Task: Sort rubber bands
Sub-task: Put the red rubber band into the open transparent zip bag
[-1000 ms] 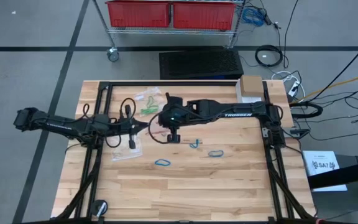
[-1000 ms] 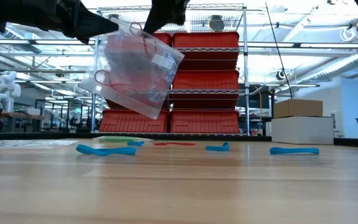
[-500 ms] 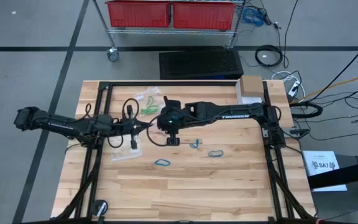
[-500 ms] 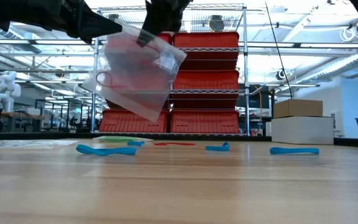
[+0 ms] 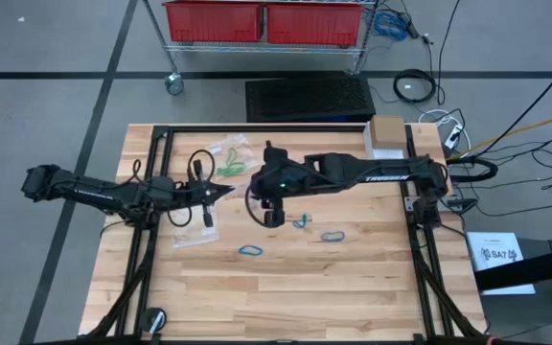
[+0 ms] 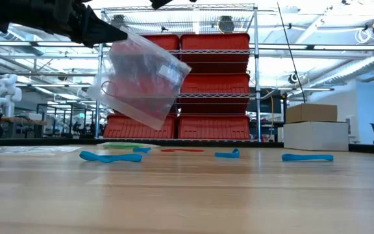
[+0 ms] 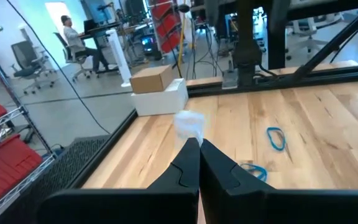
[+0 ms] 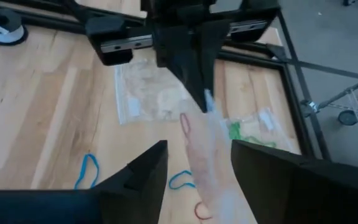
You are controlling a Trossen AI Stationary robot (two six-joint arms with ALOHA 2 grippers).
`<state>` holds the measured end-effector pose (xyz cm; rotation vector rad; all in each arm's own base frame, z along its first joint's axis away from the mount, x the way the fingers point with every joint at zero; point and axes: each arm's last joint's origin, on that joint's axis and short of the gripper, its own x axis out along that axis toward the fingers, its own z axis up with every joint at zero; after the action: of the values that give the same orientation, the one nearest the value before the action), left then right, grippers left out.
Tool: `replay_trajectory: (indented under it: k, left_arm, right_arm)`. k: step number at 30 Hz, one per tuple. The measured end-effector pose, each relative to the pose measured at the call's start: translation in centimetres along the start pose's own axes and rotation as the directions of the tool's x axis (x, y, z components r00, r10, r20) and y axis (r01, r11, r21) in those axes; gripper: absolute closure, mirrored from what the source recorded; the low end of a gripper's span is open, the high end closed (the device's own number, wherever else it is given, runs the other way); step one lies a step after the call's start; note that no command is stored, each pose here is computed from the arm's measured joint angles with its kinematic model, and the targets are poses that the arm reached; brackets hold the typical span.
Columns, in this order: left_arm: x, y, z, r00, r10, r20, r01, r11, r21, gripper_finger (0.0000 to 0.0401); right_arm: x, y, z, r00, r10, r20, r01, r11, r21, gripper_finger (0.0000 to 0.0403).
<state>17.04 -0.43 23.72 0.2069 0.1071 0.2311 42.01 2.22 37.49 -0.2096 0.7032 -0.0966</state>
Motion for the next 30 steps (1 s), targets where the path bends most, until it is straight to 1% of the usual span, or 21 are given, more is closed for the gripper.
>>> replay_trajectory:
  k: [4,6,8,10,14,18,21,22,24,26,28,30]
  left_arm:
    - [0.0,0.0,0.0,1.000,0.007,0.003,-0.007,1.000,0.006,0.0401]
    - [-0.1,0.1,0.1,1.000,0.029,0.005,-0.029,1.000,0.005,0.0401]
    - [-0.3,0.3,0.2,0.998,0.056,0.007,-0.056,0.998,0.002,0.0401]
    - [-0.7,0.5,0.2,0.998,0.069,0.001,-0.069,0.998,0.001,0.0401]
    - [-1.7,0.9,0.4,0.995,0.099,-0.004,-0.099,0.995,-0.007,0.0401]
    - [-2.9,1.3,0.2,0.993,0.111,0.030,-0.109,0.993,-0.040,0.0401]
    - [-3.6,1.5,0.2,0.992,0.115,0.050,-0.112,0.992,-0.052,0.0401]
    - [-3.8,1.6,0.2,0.992,0.115,0.051,-0.113,0.992,-0.052,0.0401]
    - [-4.0,1.7,0.3,0.991,0.117,0.059,-0.114,0.992,-0.061,0.0401]
    - [-4.1,1.7,0.3,0.991,0.118,0.058,-0.114,0.992,-0.062,0.0401]
    - [-4.1,1.7,0.2,0.991,0.119,0.055,-0.116,0.991,-0.060,0.0401]
    - [-4.1,1.7,0.2,0.991,0.119,0.054,-0.116,0.991,-0.060,0.0401]
  right_arm:
    - [-1.2,-0.2,-0.1,1.000,-0.004,-0.015,0.004,1.000,-0.004,0.0232]
    - [-1.3,-0.5,-0.7,0.997,-0.002,-0.074,0.002,1.000,-0.005,0.0232]
    - [-1.2,-0.8,-1.6,0.987,0.009,-0.160,-0.007,1.000,0.008,0.0232]
    - [-0.5,-1.1,-2.9,0.972,0.027,-0.235,-0.021,0.999,0.026,0.0231]
    - [1.9,-1.9,-6.0,0.935,0.094,-0.343,-0.061,0.993,0.105,0.0231]
    - [4.5,-3.0,-9.3,0.946,0.074,-0.316,-0.023,0.986,0.163,0.0231]
    - [7.0,-3.9,-12.0,0.961,0.037,-0.275,0.034,0.968,0.250,0.0231]
    - [7.8,-4.1,-12.8,0.966,0.022,-0.259,0.056,0.955,0.291,0.0231]
    - [9.2,-4.7,-14.2,0.977,-0.004,-0.214,0.089,0.916,0.391,0.0231]
    - [10.5,-4.8,-15.5,0.980,-0.015,-0.201,0.107,0.883,0.456,0.0231]
    - [11.6,-4.7,-16.2,0.981,-0.019,-0.195,0.110,0.875,0.472,0.0233]
    - [12.6,-4.3,-16.5,0.982,-0.016,-0.186,0.102,0.881,0.462,0.0242]
